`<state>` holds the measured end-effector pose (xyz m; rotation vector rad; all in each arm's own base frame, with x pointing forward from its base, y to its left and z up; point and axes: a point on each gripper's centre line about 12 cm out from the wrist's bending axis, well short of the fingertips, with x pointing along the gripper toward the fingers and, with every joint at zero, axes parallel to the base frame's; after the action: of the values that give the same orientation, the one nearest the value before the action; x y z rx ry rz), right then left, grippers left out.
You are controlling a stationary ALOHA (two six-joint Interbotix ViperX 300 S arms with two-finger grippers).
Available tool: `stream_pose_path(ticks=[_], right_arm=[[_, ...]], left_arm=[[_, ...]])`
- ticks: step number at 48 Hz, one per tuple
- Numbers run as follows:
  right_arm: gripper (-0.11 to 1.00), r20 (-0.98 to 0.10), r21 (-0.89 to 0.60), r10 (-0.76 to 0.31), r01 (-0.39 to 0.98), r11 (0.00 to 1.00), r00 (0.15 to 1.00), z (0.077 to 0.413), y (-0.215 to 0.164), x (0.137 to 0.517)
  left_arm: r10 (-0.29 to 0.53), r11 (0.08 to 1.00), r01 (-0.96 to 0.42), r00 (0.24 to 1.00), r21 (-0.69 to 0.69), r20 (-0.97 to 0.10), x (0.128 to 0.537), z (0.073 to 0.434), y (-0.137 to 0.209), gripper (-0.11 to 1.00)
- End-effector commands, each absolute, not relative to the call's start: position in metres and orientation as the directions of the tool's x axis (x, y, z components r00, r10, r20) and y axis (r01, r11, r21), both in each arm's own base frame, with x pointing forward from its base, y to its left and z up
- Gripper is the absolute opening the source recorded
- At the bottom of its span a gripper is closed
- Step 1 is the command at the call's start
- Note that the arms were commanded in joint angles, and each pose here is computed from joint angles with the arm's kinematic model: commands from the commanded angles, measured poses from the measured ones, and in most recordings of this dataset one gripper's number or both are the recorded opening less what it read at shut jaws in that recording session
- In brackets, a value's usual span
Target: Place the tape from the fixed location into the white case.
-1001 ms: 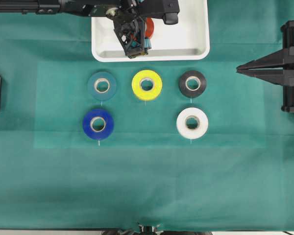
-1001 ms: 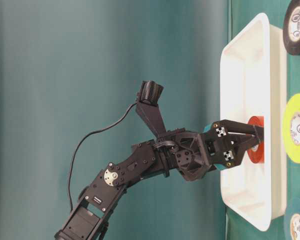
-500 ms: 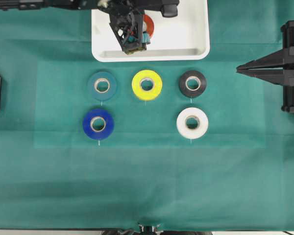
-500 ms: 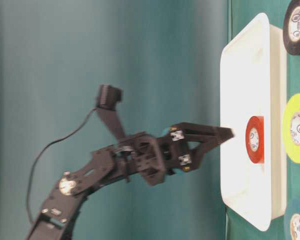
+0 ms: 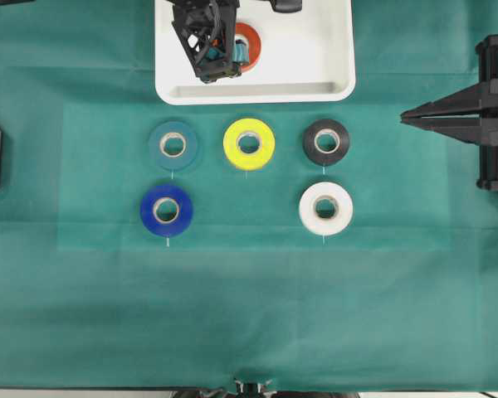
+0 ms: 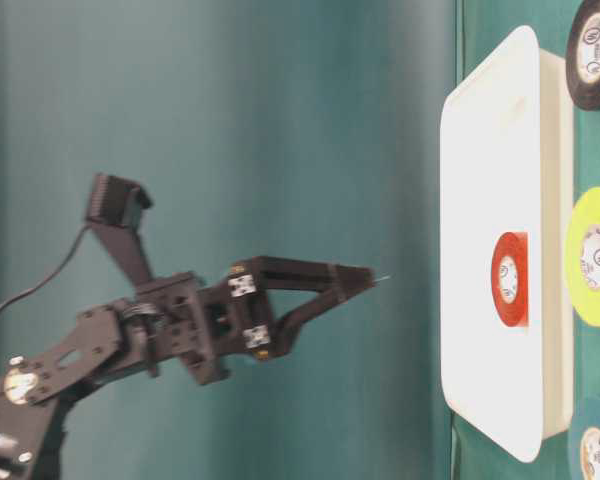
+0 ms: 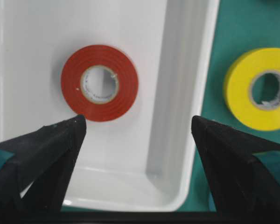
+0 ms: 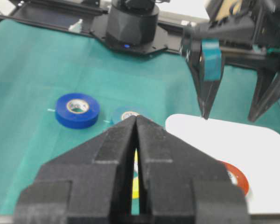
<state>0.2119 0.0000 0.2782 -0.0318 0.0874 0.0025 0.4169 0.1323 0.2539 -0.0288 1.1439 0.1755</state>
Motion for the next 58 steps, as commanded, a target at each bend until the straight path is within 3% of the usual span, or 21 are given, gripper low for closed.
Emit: stream_pose_path(ticks=[1,11,58], right_arm=[[0.0,-0.067,-0.033,0.0,-0.002,0.999,0.998,0.287,0.0,0.214],[0.0,-0.071,-0.032,-0.001,-0.002,0.999,0.998,0.287,0.0,0.214],[0.0,-0.072,-0.03,0.001,-0.003,1.0,0.997,0.288,0.0,0.214]], left_arm=[[0.141,0.985,-0.157,0.465,0.076,-0.874,0.413,0.289,0.129,0.99],[0.147,0.984,-0.16,0.483,0.078,-0.863,0.406,0.304,0.127,0.99],[0.144,0.985,-0.154,0.484,0.078,-0.863,0.407,0.304,0.125,0.99]])
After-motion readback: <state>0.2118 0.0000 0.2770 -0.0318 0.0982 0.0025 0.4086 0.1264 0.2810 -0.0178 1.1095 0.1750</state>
